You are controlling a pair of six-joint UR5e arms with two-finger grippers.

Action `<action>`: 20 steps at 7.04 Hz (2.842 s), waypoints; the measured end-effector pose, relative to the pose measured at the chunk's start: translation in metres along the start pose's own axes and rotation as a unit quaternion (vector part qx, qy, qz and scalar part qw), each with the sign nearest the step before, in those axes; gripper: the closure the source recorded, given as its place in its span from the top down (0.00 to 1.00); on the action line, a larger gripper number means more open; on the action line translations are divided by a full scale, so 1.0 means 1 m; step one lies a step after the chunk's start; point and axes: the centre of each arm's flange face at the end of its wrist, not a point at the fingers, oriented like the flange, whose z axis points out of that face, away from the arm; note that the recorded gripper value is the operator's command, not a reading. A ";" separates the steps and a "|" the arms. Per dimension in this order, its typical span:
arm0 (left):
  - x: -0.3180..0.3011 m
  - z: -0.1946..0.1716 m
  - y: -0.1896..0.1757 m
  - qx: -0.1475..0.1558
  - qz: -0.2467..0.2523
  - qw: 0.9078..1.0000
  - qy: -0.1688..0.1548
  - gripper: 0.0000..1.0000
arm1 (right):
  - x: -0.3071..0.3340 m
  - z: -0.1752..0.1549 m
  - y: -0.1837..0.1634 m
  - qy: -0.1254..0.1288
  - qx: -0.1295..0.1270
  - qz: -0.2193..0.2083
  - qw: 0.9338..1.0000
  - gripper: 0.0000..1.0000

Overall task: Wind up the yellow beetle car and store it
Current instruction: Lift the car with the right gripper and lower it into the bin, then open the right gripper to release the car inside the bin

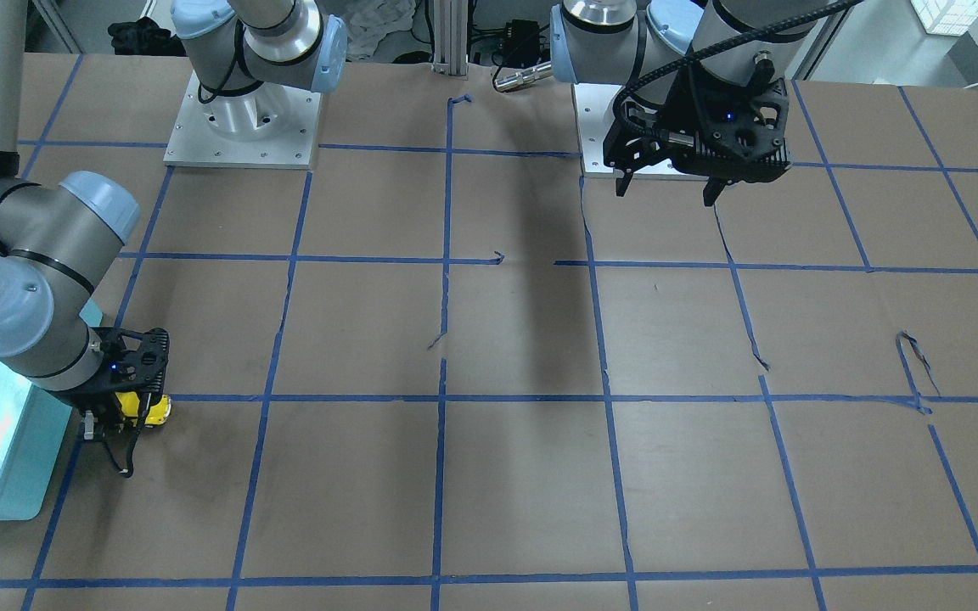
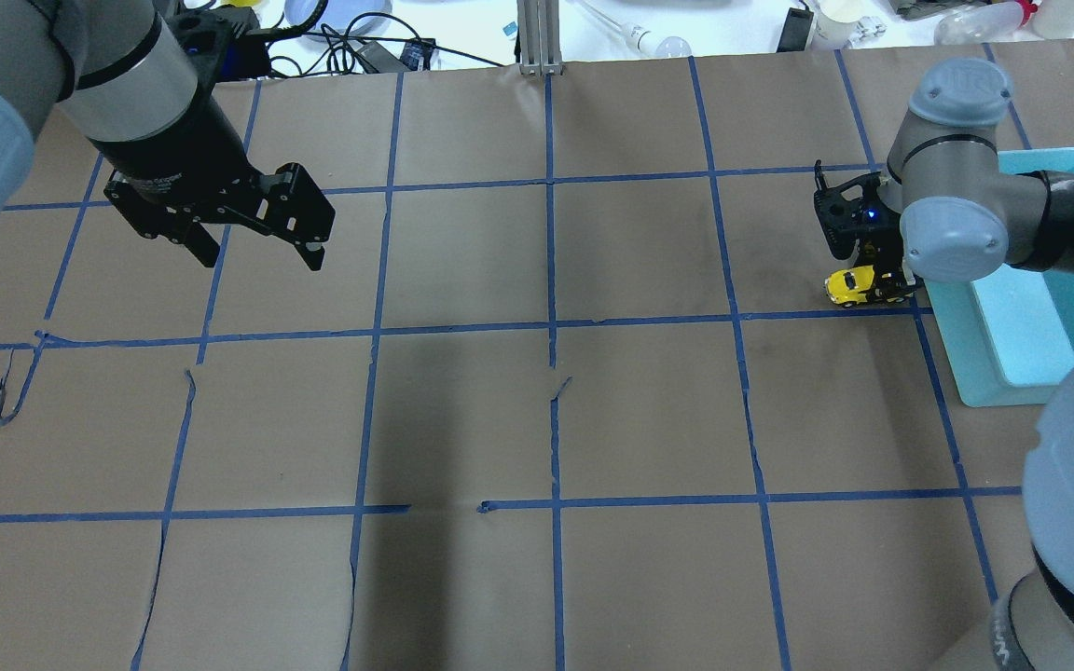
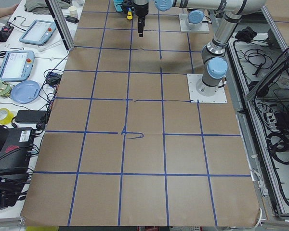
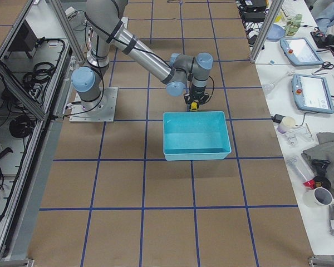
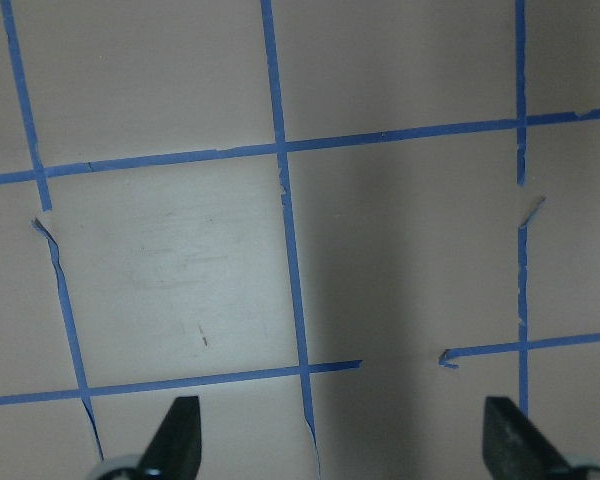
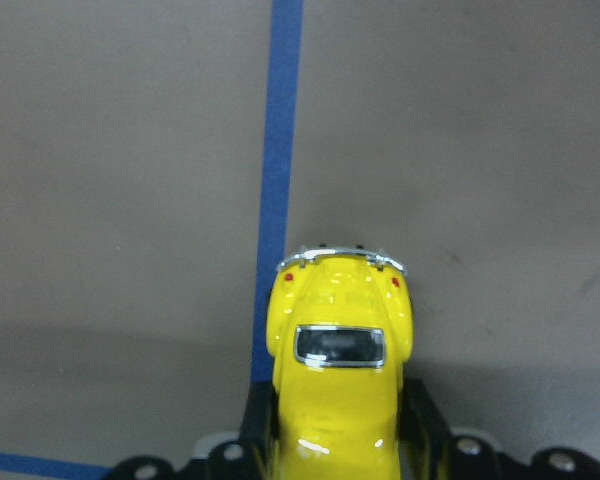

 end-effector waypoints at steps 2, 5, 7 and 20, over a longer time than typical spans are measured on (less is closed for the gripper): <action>-0.003 0.001 0.001 -0.004 -0.004 1.000 0.000 1.00 | 0.006 -0.050 -0.004 0.010 0.016 0.000 1.000 0.00; -0.004 0.002 0.001 -0.005 -0.005 1.000 0.000 1.00 | 0.030 -0.134 0.043 0.012 0.010 0.009 1.000 0.00; -0.005 0.001 0.001 -0.005 -0.006 1.000 0.000 1.00 | 0.018 -0.131 0.114 0.007 0.005 0.018 1.000 0.00; -0.005 -0.002 0.000 0.002 -0.005 1.000 -0.001 1.00 | -0.035 -0.028 0.203 0.004 0.009 0.022 1.000 1.00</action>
